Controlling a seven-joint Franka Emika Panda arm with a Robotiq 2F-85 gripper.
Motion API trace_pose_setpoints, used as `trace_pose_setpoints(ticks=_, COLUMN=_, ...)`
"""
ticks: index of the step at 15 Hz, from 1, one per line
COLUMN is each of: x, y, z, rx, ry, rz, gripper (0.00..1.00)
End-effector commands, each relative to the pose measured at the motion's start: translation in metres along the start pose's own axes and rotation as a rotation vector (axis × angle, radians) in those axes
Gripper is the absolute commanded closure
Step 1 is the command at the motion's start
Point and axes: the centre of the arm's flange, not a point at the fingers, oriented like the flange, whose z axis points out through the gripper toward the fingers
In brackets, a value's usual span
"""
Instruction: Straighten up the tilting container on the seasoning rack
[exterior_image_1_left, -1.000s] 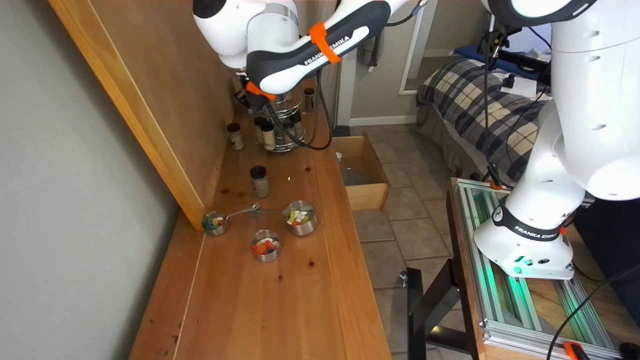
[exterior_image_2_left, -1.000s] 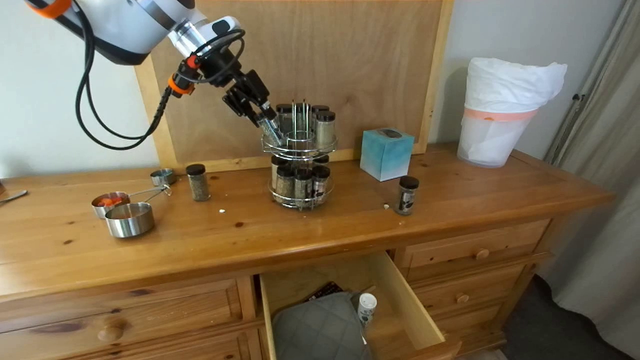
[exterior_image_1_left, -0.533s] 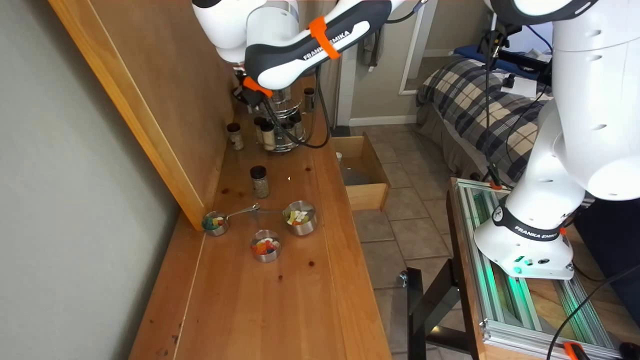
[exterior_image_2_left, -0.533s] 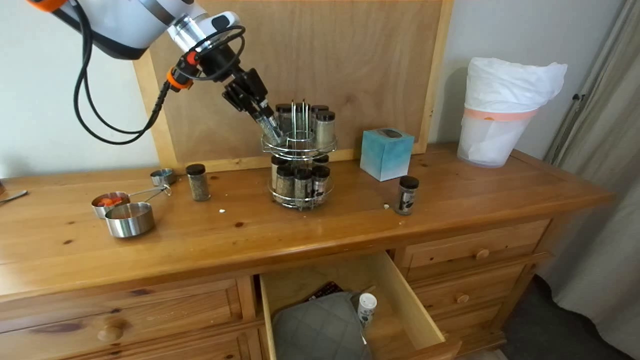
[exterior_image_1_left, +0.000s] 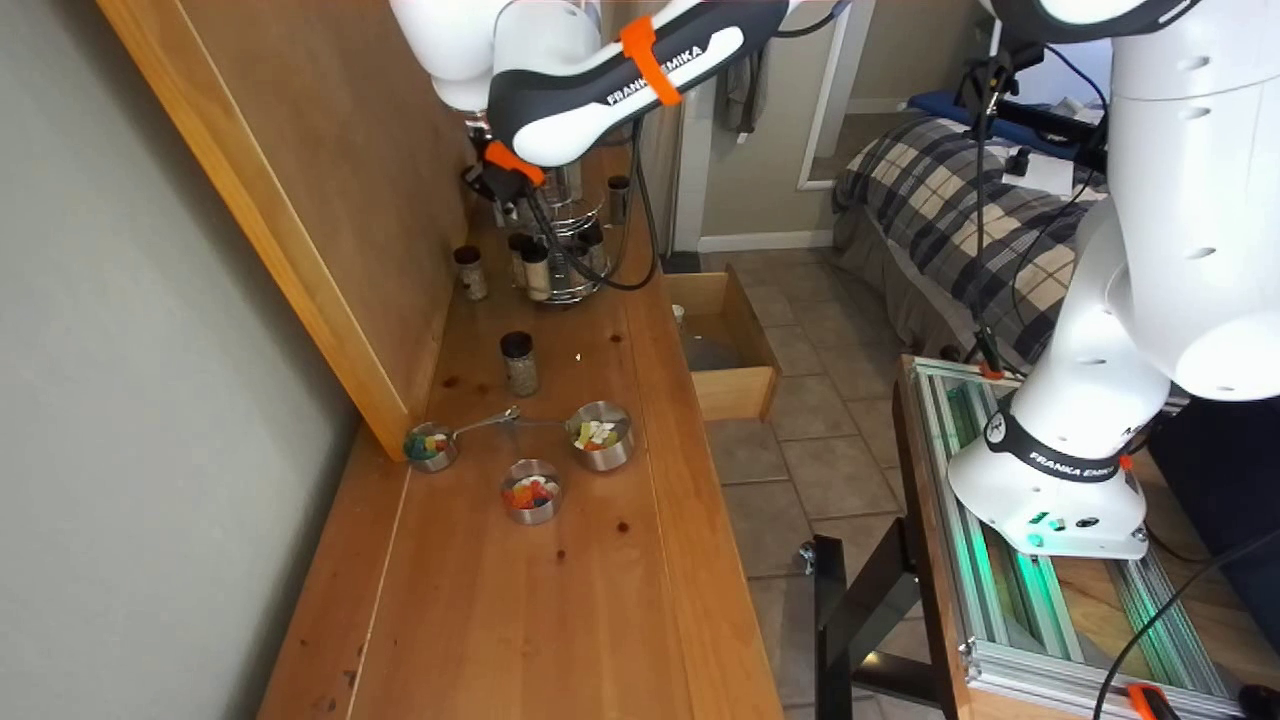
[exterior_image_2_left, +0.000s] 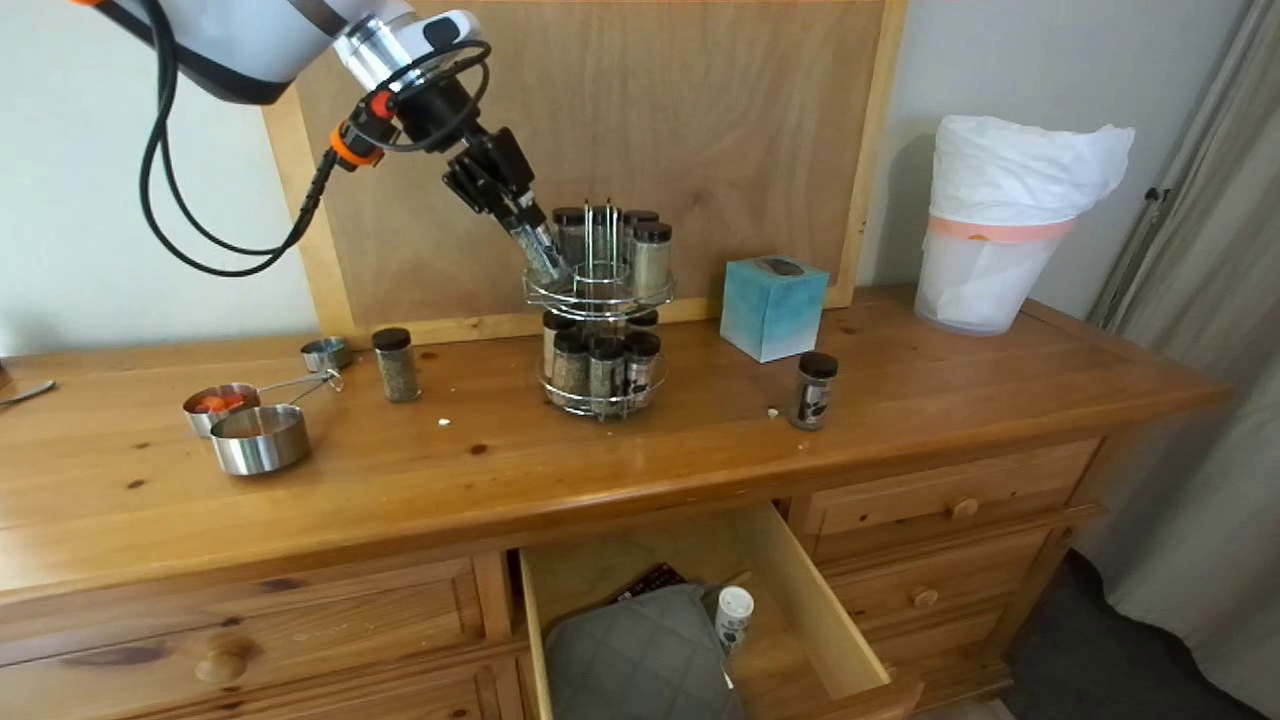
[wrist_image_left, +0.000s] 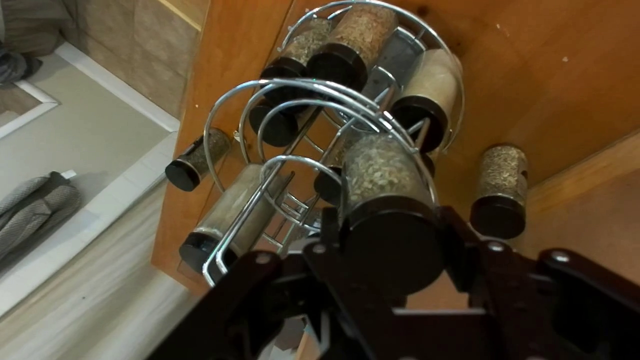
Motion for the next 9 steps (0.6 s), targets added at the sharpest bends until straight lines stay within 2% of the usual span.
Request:
trace_pose_setpoints(ticks=1, x=0.01, y=0.011, z=-0.006, rx=0.024, ry=-0.041, rz=0.035, gripper=0.75)
trace_pose_setpoints(ticks=7, x=0.027, y=0.03, z=-0.005, rx=0.08, ry=-0.121, rz=0.112, gripper=0.75)
trace_pose_setpoints(ticks=9, x=0.03, y=0.037, z=-0.005, rx=0.123, ry=-0.153, rz=0.119, gripper=0.75)
